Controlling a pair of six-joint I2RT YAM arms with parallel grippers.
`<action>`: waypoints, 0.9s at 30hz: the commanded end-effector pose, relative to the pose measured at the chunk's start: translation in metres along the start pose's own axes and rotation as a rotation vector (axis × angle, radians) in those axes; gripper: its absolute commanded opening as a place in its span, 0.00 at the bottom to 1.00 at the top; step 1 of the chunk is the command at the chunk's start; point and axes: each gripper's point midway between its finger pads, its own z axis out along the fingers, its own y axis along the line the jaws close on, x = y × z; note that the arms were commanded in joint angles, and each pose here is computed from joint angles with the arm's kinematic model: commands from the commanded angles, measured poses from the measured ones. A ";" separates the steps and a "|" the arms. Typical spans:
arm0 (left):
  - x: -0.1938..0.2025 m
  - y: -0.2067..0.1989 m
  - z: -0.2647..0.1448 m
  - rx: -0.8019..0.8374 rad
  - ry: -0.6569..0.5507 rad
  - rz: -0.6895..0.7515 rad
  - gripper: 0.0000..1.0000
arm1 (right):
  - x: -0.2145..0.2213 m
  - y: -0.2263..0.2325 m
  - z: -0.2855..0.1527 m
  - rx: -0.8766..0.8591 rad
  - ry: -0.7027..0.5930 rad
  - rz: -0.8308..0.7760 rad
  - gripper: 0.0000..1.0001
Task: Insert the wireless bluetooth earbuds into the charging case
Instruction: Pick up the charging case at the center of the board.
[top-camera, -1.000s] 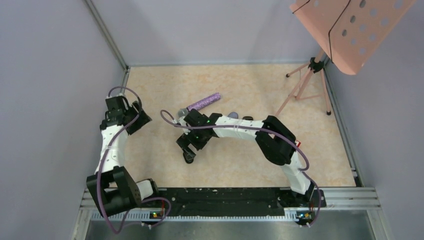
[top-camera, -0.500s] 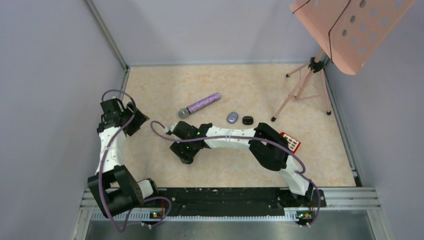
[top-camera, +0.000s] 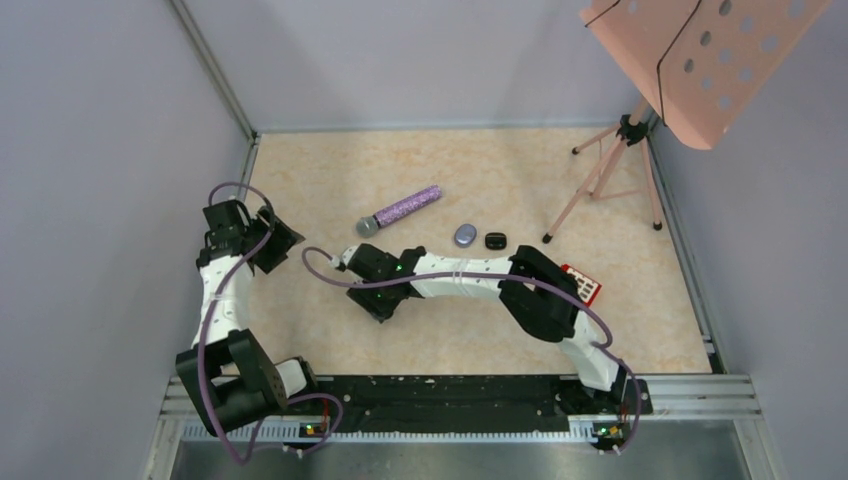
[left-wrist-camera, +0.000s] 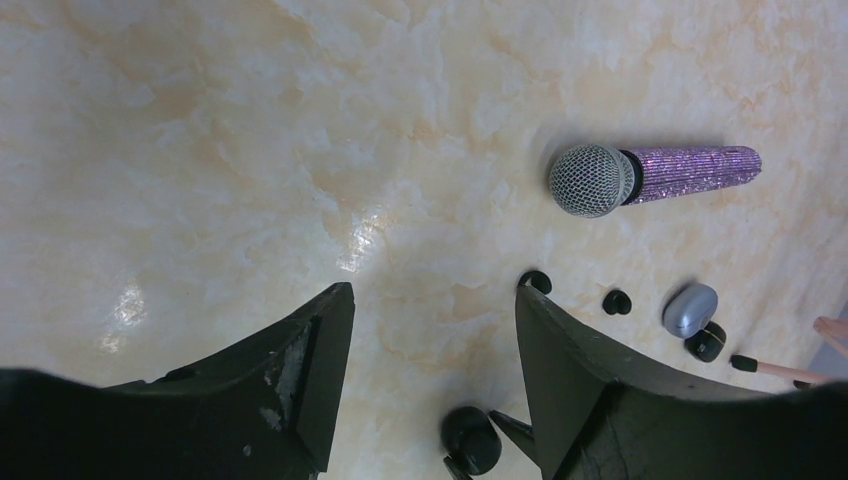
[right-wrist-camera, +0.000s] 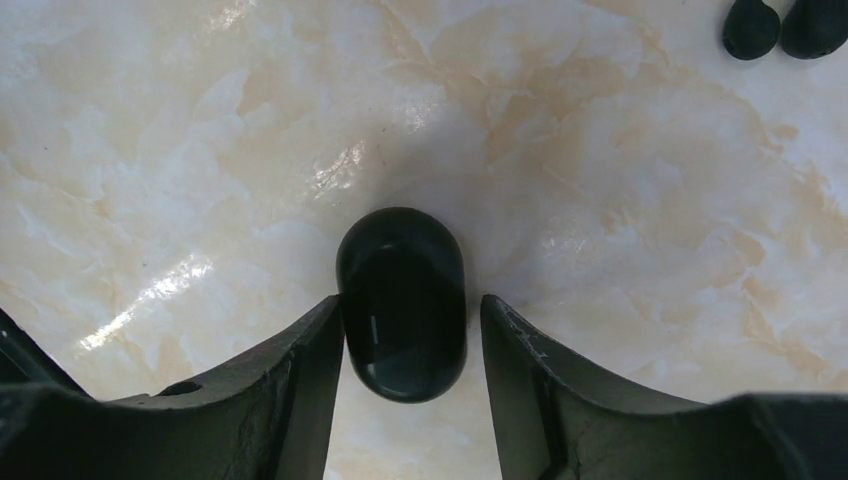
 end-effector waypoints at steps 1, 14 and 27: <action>-0.006 -0.009 -0.002 0.054 -0.030 0.003 0.65 | 0.032 0.001 -0.002 -0.042 0.089 -0.115 0.48; 0.003 -0.077 -0.008 0.381 0.044 0.154 0.63 | -0.026 -0.057 -0.094 0.038 -0.275 -0.440 0.30; 0.037 -0.287 -0.126 1.141 -0.065 0.742 0.65 | -0.115 -0.149 -0.283 0.429 -0.745 -0.841 0.30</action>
